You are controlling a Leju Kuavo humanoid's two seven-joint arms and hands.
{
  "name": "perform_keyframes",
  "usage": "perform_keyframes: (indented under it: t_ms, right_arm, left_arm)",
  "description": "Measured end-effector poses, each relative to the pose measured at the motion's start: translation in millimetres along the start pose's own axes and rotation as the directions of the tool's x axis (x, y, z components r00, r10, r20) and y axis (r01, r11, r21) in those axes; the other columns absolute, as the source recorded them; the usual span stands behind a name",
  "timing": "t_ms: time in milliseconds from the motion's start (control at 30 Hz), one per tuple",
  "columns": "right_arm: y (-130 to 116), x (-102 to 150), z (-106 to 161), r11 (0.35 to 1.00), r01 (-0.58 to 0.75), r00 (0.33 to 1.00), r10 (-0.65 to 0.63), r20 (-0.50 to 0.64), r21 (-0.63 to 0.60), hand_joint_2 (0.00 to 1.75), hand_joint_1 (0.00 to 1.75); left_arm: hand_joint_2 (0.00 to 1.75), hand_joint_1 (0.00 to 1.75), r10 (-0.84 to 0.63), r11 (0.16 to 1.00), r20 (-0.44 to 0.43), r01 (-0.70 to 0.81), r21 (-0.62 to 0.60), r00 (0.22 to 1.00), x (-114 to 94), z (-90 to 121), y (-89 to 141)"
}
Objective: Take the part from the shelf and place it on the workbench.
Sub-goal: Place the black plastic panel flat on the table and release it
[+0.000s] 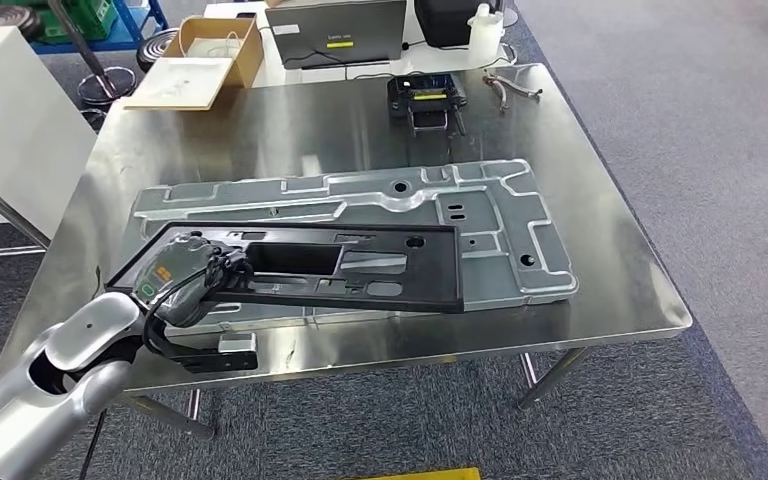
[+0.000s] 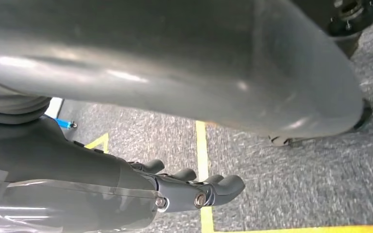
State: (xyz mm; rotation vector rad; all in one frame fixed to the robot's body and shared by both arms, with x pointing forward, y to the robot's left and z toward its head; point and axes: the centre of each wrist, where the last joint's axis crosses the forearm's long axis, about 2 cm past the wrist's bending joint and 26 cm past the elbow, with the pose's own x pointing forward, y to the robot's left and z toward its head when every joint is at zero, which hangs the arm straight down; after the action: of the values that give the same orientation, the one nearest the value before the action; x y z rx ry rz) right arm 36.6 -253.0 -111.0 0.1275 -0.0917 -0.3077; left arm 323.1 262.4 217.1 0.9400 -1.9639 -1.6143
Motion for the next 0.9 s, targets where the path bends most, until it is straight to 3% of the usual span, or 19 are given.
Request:
perform_keyframes:
  t_ms: [900]
  right_arm:
    - [-0.8,1.0,0.0,1.0,-0.005,1.0,0.005,0.001,0.002,0.0,0.0]
  left_arm:
    - [1.75,1.75,0.004,1.0,0.033,-0.004,0.0,0.999,9.4,-12.1,-2.8]
